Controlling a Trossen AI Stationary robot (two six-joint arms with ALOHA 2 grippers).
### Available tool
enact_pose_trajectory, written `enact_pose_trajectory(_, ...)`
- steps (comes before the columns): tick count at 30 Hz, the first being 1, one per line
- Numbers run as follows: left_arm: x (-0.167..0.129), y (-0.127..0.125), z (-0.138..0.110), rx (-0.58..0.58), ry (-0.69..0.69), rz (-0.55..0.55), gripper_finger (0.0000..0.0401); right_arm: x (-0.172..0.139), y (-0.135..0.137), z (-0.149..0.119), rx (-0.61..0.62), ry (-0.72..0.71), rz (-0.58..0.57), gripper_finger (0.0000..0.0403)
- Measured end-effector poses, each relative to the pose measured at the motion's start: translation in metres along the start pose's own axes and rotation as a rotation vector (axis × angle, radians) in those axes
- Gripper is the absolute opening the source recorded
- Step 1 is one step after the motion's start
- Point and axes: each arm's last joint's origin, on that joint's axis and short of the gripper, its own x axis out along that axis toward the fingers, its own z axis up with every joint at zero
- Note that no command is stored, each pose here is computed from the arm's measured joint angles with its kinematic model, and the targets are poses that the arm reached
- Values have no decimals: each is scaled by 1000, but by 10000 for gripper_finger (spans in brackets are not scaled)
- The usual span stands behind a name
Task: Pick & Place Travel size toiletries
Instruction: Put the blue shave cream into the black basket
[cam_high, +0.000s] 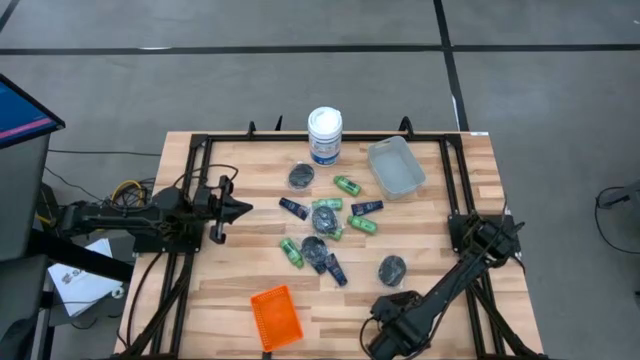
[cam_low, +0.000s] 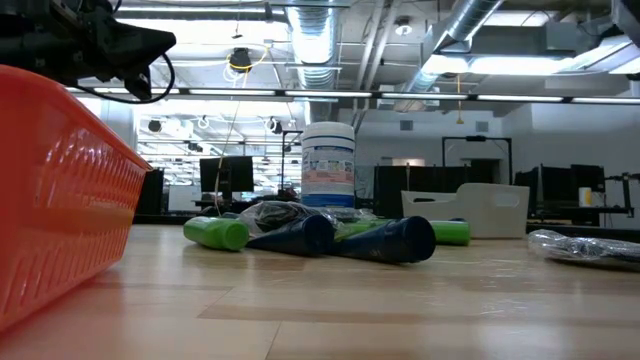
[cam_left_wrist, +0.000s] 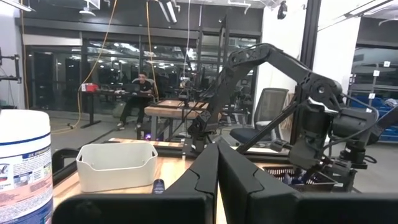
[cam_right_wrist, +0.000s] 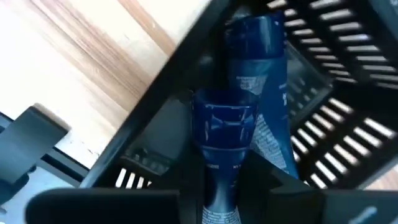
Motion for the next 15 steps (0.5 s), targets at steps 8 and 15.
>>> enact_pose_trajectory(8, 0, 0, 0, 0, 2, 1, 1, -1, -1, 7, -40, 3, -1, 98)
enact_pose_trajectory(15, 0, 0, 0, 0, 1, 1, 1, -6, -3, 12, -34, 5, 1, 159)
